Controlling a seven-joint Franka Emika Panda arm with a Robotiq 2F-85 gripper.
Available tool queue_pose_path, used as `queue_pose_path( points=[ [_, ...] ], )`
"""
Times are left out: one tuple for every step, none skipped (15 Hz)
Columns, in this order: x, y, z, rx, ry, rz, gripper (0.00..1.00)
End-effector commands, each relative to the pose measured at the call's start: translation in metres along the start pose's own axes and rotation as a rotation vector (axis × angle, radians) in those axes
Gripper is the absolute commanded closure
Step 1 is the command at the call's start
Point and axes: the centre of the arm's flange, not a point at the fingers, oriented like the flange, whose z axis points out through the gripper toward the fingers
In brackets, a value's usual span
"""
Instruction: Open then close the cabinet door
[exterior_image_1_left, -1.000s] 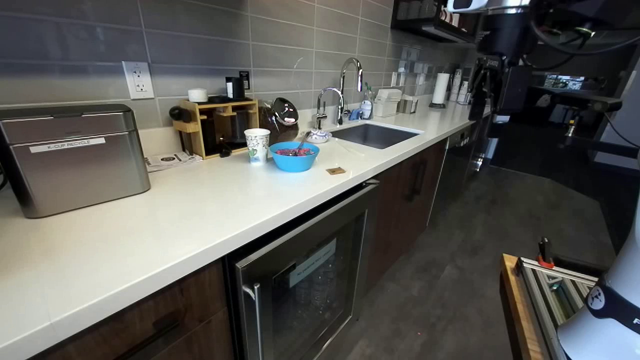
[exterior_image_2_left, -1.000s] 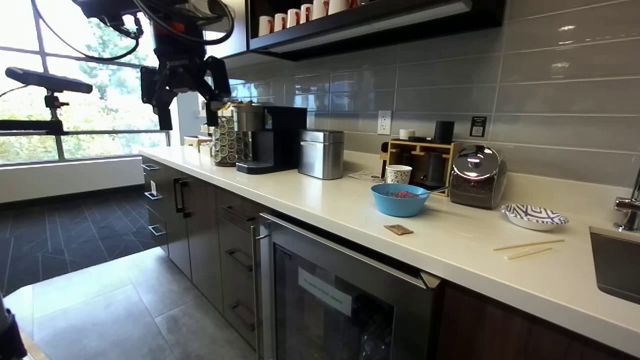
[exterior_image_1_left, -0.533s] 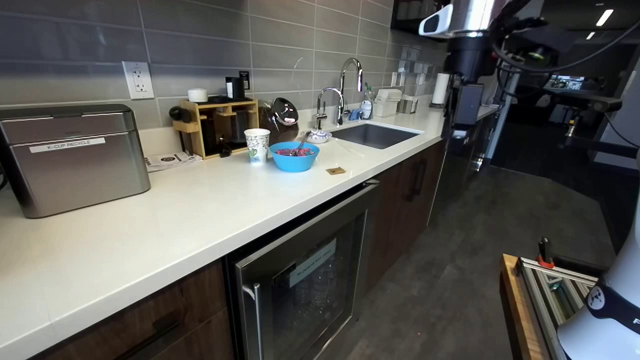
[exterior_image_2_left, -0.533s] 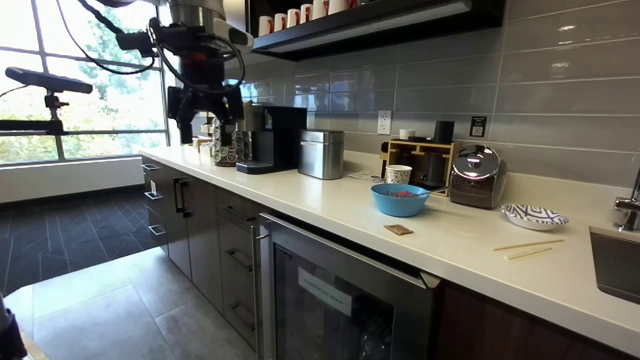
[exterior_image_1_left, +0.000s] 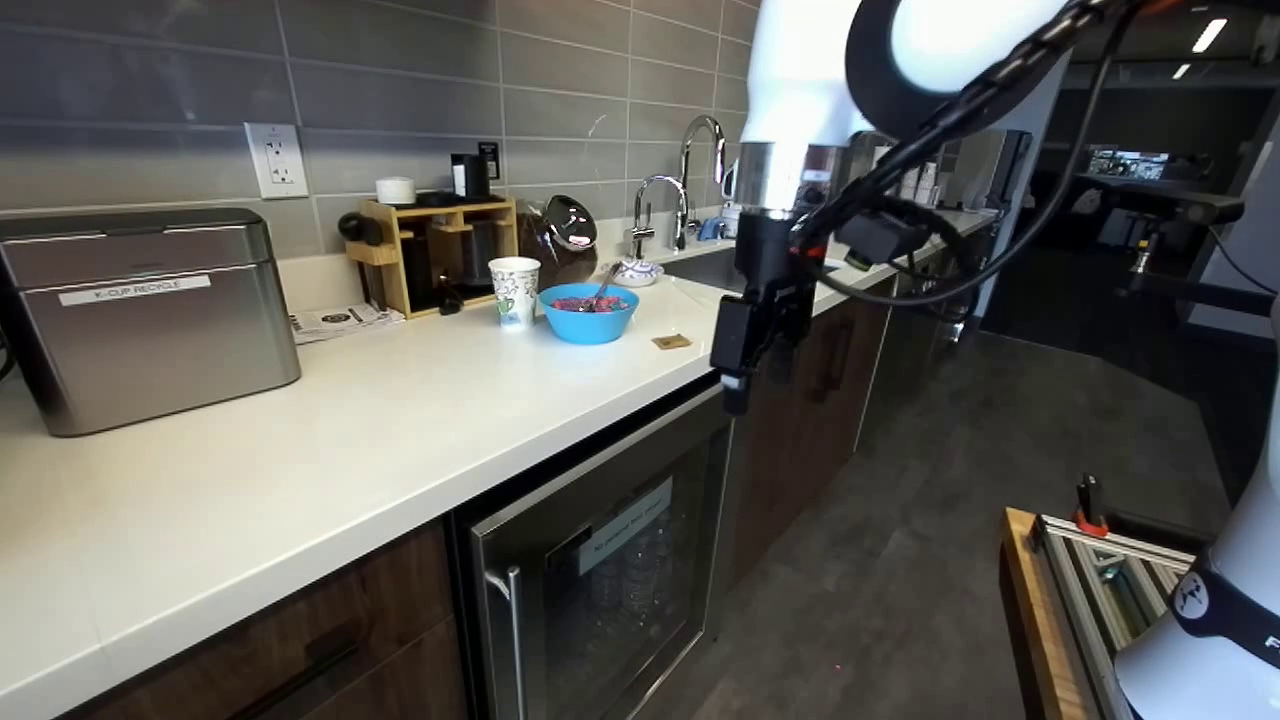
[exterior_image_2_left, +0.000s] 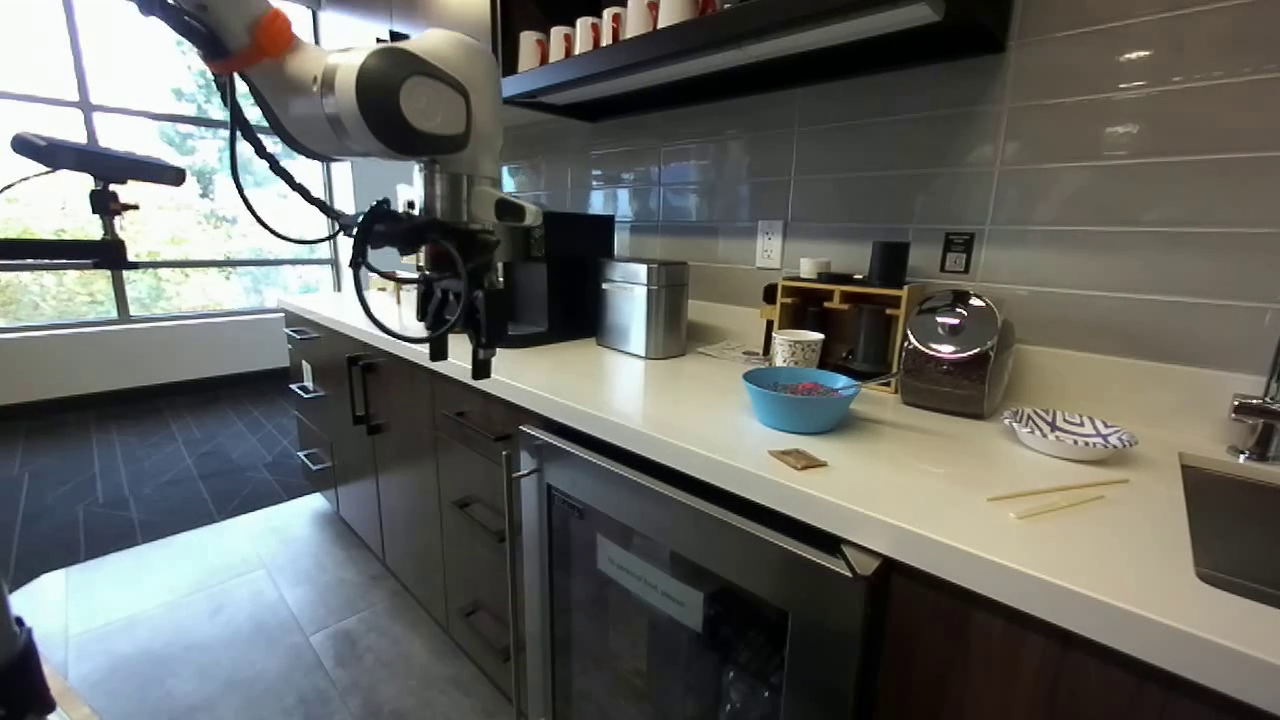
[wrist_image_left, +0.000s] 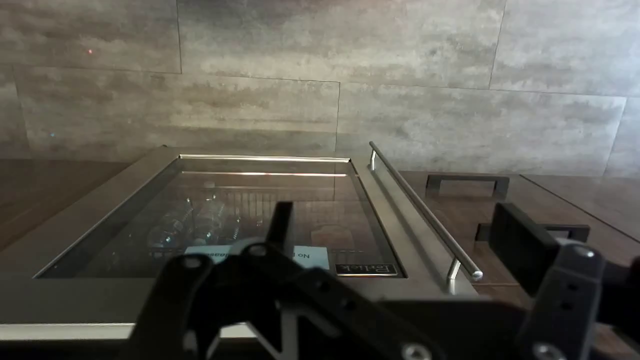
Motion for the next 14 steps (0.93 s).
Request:
queue_pose_path(
  points=[
    [0.038, -0.054, 0.044, -0.010, -0.003, 0.169, 0.00],
    [0.044, -0.066, 0.055, -0.005, -0.002, 0.209, 0.00],
    [0.050, -0.075, 0.064, -0.007, 0.014, 0.245, 0.00],
    [0.058, -0.084, 0.074, -0.002, 0.024, 0.272, 0.00],
    [0.065, -0.091, 0.084, -0.004, 0.020, 0.299, 0.00],
    [0.073, -0.098, 0.093, 0.009, 0.015, 0.314, 0.00],
    [0.082, -0.105, 0.105, 0.005, 0.038, 0.315, 0.00],
    [0.089, -0.111, 0.114, 0.006, 0.039, 0.319, 0.00],
    [0.094, -0.119, 0.124, 0.009, 0.024, 0.307, 0.00],
    [0.098, -0.127, 0.132, 0.008, 0.003, 0.281, 0.00],
    [0.075, -0.105, 0.111, 0.011, 0.016, 0.289, 0.00],
    [0.079, -0.112, 0.121, 0.010, 0.005, 0.282, 0.00],
    [0.083, -0.117, 0.128, 0.009, -0.002, 0.277, 0.00],
    [0.085, -0.120, 0.132, 0.009, -0.007, 0.275, 0.00]
  ],
)
